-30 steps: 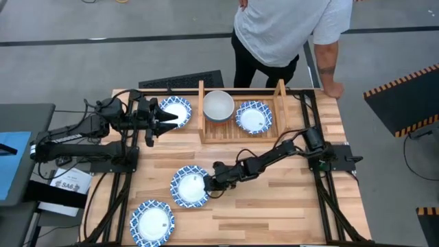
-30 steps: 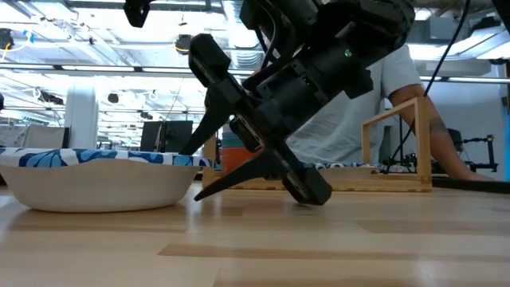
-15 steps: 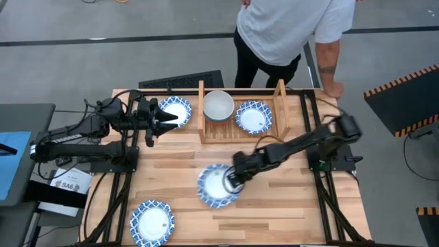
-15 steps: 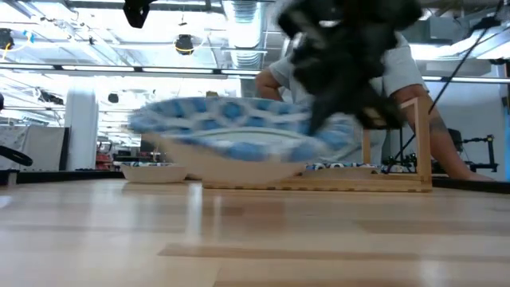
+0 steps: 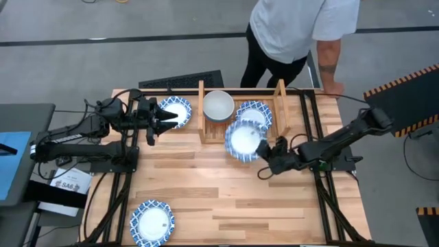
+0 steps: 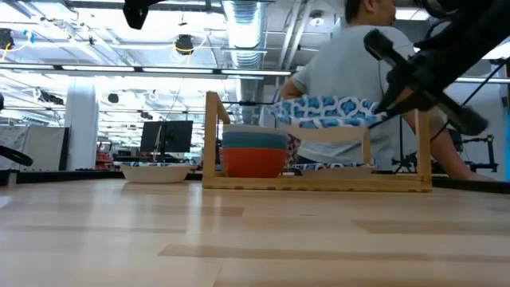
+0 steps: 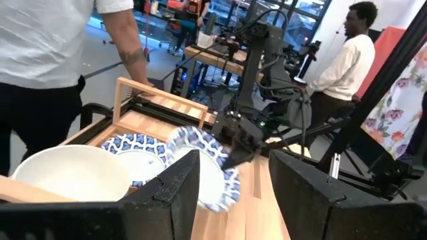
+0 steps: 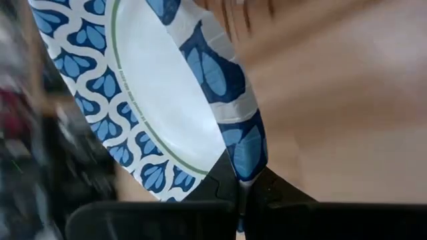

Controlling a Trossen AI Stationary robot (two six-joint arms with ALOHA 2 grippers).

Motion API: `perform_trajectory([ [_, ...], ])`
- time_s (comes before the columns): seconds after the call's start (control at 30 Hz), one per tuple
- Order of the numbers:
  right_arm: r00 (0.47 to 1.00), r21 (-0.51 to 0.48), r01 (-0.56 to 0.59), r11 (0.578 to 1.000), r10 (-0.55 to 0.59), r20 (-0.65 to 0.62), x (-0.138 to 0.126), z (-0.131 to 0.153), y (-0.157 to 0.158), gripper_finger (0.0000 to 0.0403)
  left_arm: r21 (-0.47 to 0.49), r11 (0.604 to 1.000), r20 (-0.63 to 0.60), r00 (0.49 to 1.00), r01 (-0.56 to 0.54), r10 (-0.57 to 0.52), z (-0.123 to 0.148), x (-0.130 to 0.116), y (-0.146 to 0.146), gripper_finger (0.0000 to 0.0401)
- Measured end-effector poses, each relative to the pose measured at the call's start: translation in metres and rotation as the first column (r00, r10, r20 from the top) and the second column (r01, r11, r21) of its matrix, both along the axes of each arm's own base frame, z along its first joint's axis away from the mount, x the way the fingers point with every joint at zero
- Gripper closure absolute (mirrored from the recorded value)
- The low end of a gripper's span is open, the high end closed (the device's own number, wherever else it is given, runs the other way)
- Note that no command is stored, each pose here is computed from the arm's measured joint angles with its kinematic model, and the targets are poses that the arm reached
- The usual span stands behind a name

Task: Place and stack bowls onto a shelf
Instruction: Stack the blue patterned bowl on top of the blue patterned bowl on the shelf

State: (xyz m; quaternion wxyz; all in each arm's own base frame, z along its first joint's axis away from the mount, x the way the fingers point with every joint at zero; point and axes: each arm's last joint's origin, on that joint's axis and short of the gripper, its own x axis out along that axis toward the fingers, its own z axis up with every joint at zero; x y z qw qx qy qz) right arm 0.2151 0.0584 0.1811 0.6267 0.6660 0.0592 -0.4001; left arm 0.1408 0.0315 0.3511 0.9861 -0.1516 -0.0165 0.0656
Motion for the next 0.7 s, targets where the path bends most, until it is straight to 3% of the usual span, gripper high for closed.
perform_trajectory([
  [0.13,0.980,-0.017,0.200,0.980,-0.200,0.008,0.003,-0.010,-0.016,0.0384,0.000,1.000,0.000,1.000,-0.002,0.002,0.000,0.000,0.000,0.0237],
  [0.33,0.929,-0.028,0.371,0.928,-0.371,-0.005,0.014,-0.022,-0.051,0.0384,0.000,1.000,-0.001,1.000,-0.002,0.002,0.000,0.000,0.000,0.0237],
  [0.7,0.839,-0.009,0.545,0.838,-0.545,0.000,0.014,-0.022,-0.101,0.0375,0.000,1.000,0.001,1.000,0.012,-0.012,0.000,0.000,0.000,0.0237],
])
